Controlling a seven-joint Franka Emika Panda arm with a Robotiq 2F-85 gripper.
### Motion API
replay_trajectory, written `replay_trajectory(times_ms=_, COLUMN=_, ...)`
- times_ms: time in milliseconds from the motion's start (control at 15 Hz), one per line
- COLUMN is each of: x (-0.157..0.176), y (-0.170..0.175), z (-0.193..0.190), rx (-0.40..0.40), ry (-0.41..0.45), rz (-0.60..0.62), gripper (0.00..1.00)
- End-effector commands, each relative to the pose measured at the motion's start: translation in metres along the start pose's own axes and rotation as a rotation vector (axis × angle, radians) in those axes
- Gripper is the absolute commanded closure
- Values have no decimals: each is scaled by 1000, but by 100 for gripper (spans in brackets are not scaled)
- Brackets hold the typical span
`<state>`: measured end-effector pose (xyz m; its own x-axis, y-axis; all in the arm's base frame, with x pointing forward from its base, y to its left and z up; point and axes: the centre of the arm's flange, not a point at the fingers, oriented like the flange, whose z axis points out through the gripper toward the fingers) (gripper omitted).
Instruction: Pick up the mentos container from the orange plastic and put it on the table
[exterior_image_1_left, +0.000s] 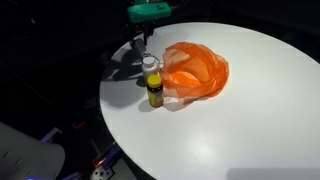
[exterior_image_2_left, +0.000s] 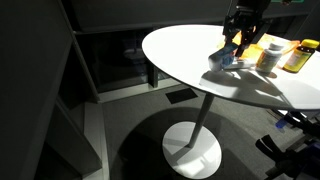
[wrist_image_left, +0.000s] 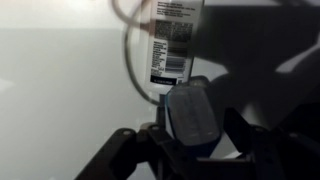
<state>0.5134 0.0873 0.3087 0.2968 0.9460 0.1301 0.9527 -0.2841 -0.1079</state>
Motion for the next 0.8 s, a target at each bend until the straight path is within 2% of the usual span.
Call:
replay_trajectory(times_ms=0, x=-2, y=11, z=6, rx=18, ry=13, rz=6, gripper=8)
replay_trajectory(times_ms=67, x=-3, y=12, z=8, rx=22, ry=11, rz=10, gripper=1)
replay_trajectory(times_ms=133, x=-5, y=13, z=10, rx=24, ry=10, rz=13, gripper=0)
replay_trajectory(times_ms=400, x=-11, y=14, z=-3, rx=-2, ry=-2, rz=37, gripper=0)
replay_trajectory(times_ms=733, x=-22, y=12, z=-37, rx=-64, ry=-39, rz=130, gripper=0)
